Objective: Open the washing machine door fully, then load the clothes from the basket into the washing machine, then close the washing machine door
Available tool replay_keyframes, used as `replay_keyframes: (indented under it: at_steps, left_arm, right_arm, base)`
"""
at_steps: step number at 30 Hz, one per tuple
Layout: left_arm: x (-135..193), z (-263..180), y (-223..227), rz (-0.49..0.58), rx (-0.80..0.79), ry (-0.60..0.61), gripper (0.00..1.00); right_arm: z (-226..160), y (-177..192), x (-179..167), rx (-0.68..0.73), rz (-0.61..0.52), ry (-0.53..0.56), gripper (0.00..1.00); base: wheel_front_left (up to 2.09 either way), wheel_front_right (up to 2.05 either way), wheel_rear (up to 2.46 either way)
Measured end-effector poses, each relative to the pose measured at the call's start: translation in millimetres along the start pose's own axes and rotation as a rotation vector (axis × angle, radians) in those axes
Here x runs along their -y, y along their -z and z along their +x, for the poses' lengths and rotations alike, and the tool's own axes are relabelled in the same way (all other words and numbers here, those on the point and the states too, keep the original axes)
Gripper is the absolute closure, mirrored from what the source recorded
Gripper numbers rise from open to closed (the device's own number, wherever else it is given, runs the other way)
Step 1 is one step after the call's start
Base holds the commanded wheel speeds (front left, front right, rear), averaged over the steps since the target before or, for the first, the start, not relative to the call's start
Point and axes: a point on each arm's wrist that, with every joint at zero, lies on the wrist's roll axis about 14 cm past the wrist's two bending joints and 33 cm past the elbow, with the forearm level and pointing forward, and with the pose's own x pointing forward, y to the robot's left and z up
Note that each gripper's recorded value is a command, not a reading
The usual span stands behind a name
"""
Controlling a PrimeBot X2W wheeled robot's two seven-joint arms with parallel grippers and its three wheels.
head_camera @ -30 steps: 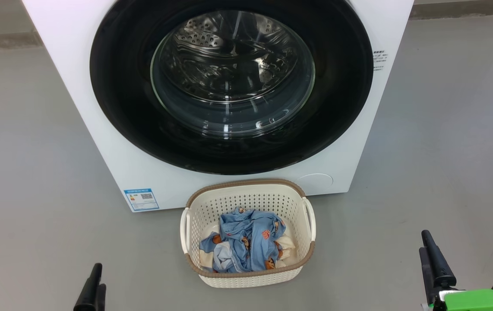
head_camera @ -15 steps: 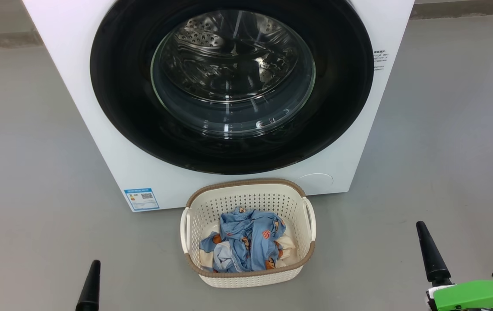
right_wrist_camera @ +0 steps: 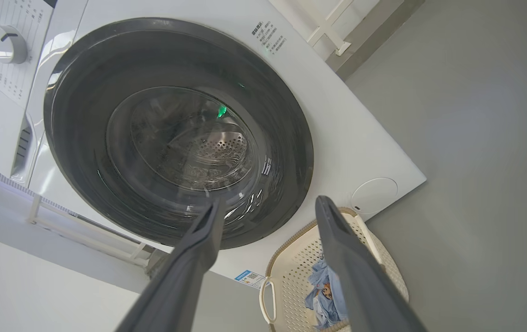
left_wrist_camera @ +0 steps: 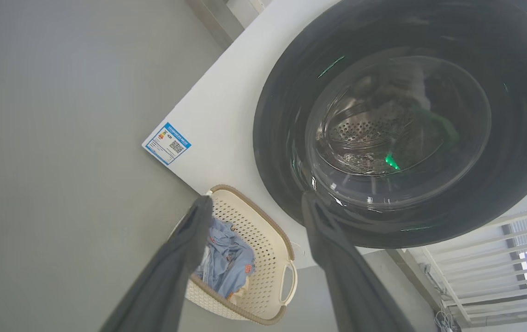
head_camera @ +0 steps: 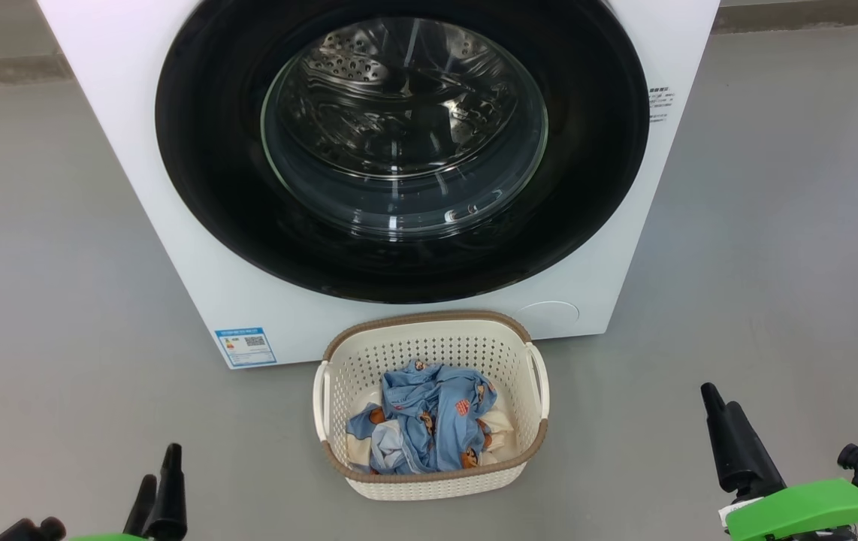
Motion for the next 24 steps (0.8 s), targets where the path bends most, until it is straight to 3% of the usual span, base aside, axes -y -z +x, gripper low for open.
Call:
replay_keyframes:
  at_steps: [12, 24]
  left_arm:
    - [7.8, 0.0, -1.8, 0.237, 0.005, 0.037, 0.0]
    - [-1.8, -5.4, -3.1, 0.388, 0.009, 0.015, 0.0]
  right_arm:
    - [0.6, -1.0, -0.6, -0.007, -0.219, -0.021, 0.0]
    - [-0.6, -1.5, 5.4, -0.01, -0.364, -0.019, 0.0]
  base:
    - [0.0, 0.0, 0.0]
    - [0.0, 0.0, 0.0]
